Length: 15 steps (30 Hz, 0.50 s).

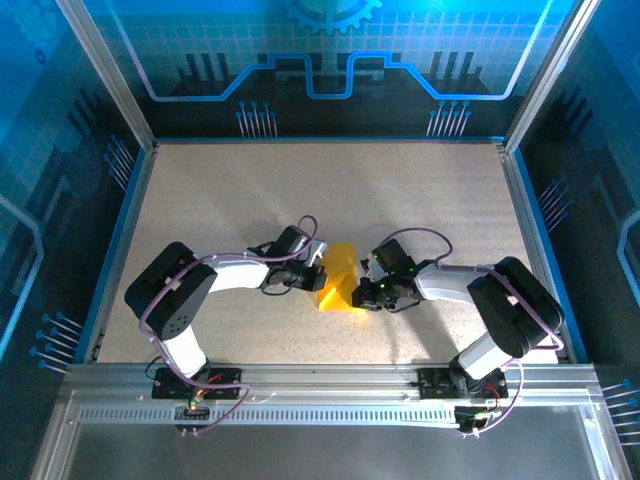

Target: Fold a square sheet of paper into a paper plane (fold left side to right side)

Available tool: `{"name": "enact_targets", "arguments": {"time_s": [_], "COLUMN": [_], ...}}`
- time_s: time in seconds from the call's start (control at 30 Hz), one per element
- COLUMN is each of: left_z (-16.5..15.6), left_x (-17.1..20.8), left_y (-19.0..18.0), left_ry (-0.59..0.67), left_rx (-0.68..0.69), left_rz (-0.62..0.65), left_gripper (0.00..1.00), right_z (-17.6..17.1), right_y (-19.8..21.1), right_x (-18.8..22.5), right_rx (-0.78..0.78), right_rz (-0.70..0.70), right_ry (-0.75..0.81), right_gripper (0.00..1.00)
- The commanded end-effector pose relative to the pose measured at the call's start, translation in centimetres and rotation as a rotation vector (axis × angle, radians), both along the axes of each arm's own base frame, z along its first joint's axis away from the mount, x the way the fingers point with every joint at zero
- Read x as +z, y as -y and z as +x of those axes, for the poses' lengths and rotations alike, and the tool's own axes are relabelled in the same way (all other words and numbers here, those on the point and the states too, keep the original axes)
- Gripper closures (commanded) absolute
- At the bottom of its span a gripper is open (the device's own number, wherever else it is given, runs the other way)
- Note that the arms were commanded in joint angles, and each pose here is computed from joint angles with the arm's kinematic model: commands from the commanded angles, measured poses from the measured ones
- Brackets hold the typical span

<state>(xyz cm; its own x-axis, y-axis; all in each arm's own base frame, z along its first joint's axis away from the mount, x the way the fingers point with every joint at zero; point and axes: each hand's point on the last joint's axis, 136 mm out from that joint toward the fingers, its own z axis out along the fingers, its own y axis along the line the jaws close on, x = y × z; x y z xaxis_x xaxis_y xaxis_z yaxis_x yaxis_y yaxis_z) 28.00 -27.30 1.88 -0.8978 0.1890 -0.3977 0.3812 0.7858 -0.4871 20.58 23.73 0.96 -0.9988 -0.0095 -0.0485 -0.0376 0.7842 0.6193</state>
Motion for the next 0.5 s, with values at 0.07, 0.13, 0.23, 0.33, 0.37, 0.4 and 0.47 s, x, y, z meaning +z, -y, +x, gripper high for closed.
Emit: {"name": "enact_targets", "arguments": {"time_s": [0.07, 0.13, 0.23, 0.33, 0.37, 0.4, 0.47], "left_z": [0.5, 0.5, 0.5, 0.5, 0.5, 0.5, 0.4], "left_x": [1.2, 1.2, 0.9, 0.4, 0.3, 0.2, -0.1], "left_y": [-0.2, -0.2, -0.2, -0.3, -0.3, -0.3, -0.4], "left_ry": [0.045, 0.048, 0.04, 0.03, 0.026, 0.024, 0.02], "left_rx": [-0.002, -0.002, -0.003, -0.004, -0.004, -0.003, -0.002], "left_rz": [-0.015, -0.016, -0.009, 0.002, 0.004, 0.005, 0.009], "left_gripper": [1.0, 1.0, 1.0, 1.0, 1.0, 1.0, 1.0], "right_z": [-1.8, -1.8, -1.8, -1.8, -1.8, -1.9, -1.9], "right_y": [1.9, 1.9, 1.9, 1.9, 2.0, 2.0, 2.0], "right_x": [-2.5, -2.5, -2.5, -2.5, -2.5, -2.6, -2.5], "right_rx": [0.003, 0.003, 0.002, 0.003, 0.002, 0.004, 0.001], "right_rz": [-0.128, -0.128, -0.13, -0.13, -0.131, -0.132, -0.132], "right_ry": [-0.07, -0.068, -0.069, -0.071, -0.071, -0.072, -0.07], "right_gripper": [1.0, 1.0, 1.0, 1.0, 1.0, 1.0, 1.0]}}
